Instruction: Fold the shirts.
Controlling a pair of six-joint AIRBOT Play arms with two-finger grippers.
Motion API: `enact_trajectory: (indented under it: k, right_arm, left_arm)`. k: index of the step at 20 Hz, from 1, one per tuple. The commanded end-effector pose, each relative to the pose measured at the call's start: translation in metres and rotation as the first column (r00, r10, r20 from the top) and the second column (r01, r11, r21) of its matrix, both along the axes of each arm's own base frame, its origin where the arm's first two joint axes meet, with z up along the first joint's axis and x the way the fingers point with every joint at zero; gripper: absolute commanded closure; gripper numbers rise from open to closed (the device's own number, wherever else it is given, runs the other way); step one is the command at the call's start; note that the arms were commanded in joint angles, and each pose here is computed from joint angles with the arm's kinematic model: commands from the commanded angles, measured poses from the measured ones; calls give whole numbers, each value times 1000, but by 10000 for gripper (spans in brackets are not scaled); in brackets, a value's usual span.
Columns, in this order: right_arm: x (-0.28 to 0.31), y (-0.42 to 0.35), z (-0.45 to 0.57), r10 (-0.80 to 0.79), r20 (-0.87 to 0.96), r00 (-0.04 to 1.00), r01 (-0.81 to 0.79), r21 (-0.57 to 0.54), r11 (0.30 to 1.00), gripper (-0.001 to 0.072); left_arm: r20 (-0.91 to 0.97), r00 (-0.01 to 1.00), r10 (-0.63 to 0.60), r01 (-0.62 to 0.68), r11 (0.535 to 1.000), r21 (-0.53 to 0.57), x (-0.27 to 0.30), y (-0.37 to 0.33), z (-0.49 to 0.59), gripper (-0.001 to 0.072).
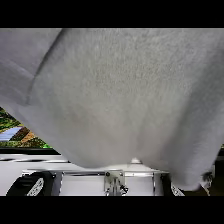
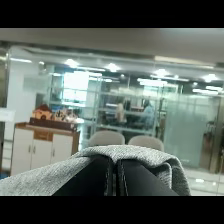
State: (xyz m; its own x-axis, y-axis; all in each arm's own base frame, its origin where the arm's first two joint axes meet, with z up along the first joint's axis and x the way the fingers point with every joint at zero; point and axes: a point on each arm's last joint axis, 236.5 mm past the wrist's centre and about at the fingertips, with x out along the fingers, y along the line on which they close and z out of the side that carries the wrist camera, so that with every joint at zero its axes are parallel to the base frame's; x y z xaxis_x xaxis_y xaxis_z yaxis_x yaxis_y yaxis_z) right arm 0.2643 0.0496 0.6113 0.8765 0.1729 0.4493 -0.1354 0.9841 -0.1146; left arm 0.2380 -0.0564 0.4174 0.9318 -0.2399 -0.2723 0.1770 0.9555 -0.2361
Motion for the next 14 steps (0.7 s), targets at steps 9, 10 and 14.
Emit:
enact_trajectory:
  k: [9,10,14]
  right_arm:
    - [302,48,-326,-27,-727,687,-45,-80,996,642]
    - [323,51,-360,-18,-758,652,-36,-54,998,642]
    - [355,65,-472,94,-880,465,46,129,991,640]
  left_arm:
    - [-501,860,99,-145,988,-55,130,19,-278,669]
    - [-521,847,102,-159,985,-66,149,19,-297,669]
    - [-616,783,89,-203,972,-119,205,13,-366,668]
